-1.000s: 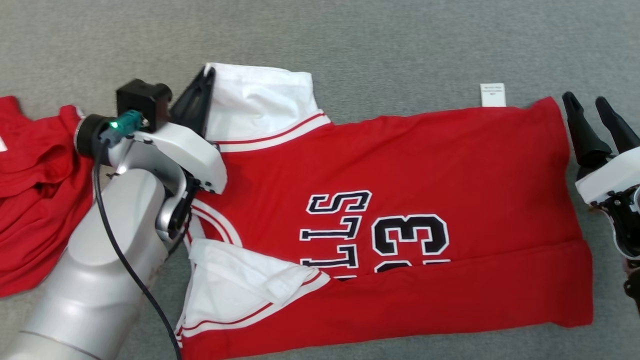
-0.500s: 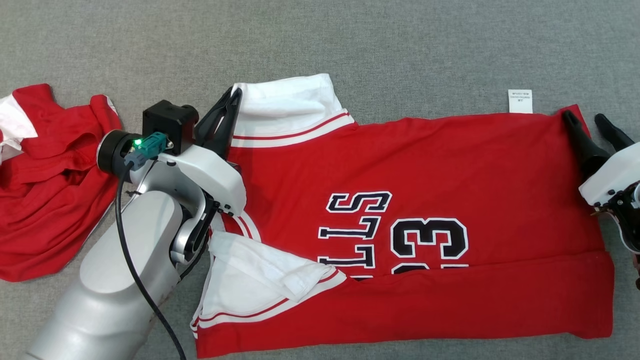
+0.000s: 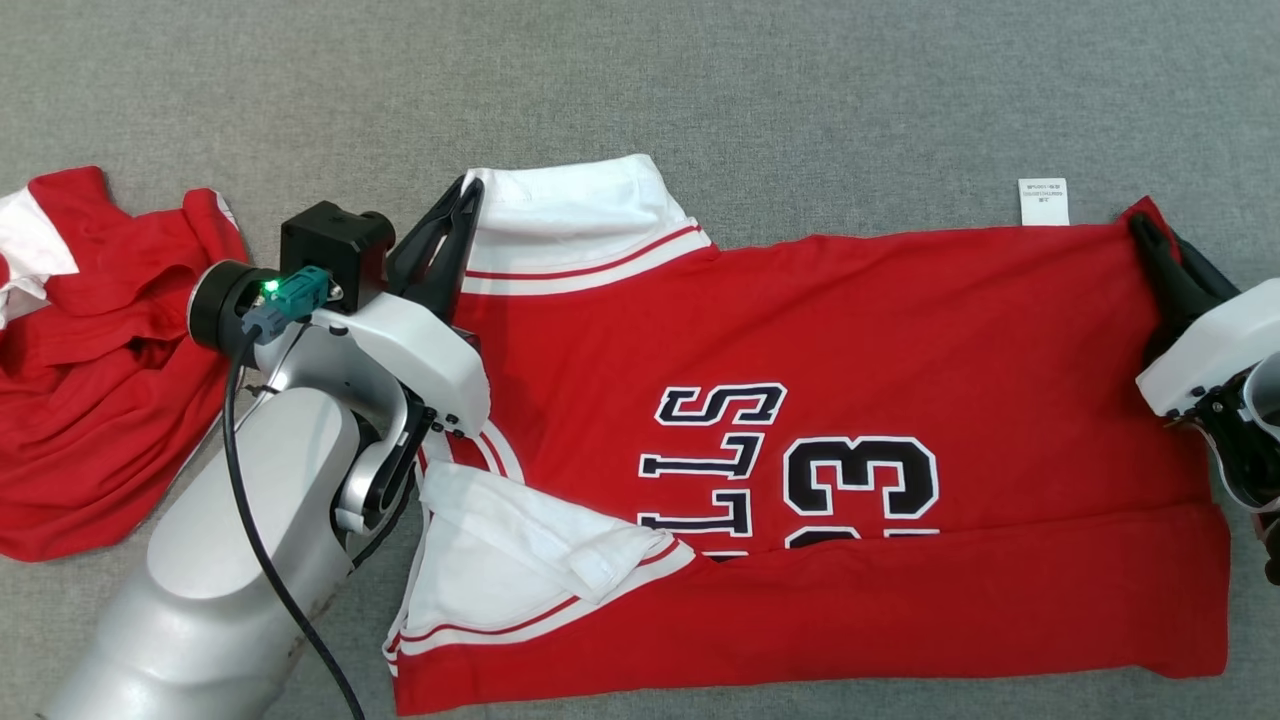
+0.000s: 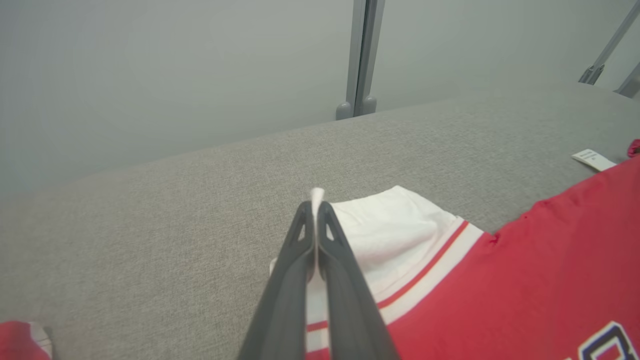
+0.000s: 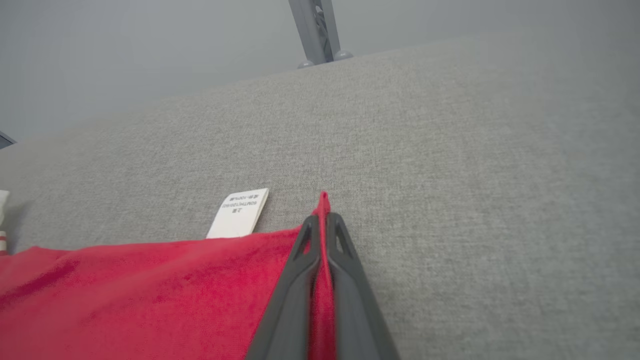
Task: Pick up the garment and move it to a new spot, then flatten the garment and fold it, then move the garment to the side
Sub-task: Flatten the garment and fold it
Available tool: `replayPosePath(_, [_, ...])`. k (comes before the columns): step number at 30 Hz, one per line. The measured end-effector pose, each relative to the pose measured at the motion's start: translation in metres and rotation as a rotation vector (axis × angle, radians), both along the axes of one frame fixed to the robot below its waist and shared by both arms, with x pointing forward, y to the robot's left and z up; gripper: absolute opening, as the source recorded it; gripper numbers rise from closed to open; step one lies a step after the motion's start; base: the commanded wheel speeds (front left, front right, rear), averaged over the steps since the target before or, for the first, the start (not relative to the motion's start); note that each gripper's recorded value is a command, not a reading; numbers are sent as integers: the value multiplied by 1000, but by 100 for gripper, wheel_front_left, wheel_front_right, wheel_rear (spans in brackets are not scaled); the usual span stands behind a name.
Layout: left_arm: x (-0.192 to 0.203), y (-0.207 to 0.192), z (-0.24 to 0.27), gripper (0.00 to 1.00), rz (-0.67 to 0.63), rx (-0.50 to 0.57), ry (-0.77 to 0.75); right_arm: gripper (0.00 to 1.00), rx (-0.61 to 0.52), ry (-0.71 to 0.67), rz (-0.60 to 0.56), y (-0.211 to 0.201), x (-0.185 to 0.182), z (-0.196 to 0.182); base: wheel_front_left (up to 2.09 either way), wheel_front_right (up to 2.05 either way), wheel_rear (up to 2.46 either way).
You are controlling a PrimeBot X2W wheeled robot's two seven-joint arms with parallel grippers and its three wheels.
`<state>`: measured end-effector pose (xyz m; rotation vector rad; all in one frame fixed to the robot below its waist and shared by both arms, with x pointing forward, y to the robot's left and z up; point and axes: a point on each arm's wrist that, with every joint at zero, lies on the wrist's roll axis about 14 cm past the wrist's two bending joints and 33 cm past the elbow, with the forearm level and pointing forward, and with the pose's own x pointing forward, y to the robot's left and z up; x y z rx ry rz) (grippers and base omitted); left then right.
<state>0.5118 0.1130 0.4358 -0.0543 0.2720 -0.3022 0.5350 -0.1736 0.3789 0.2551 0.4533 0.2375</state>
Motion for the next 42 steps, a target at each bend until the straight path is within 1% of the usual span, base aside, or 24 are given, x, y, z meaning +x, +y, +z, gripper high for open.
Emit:
replayPosePath(1, [0,0,0,0,0,0,0,0,0,0,0,0,0,0,0,0,0])
replayPosePath(6, [-7,4,11,0,17,-15,-21,0,4,-112,0,2,0,18,0,0,0])
replayPosePath(12, [-14,10,26,0,40,-37,-54,0,-3,-144,2,0,-9,25,0,0,0])
replayPosePath(15, [-21,15,34,0,49,-24,-75,0,2,-160,4,1,-15,31,0,0,0])
replayPosePath(23, [-54,28,51,0,60,-14,-102,0,18,-199,-15,-6,-32,49,0,0,0])
replayPosePath(32, [-96,28,56,0,28,8,-68,0,17,-220,-22,-13,-56,58,0,0,0])
replayPosePath(35, [-108,26,54,0,8,10,-46,0,10,-220,-11,-13,-63,59,0,0,0])
replayPosePath(39, [-124,31,50,0,-21,69,-27,0,-1,-237,19,-12,-71,66,0,0,0])
replayPosePath(42, [-132,31,50,0,-32,78,-14,0,-9,-240,54,-7,-77,68,0,0,0])
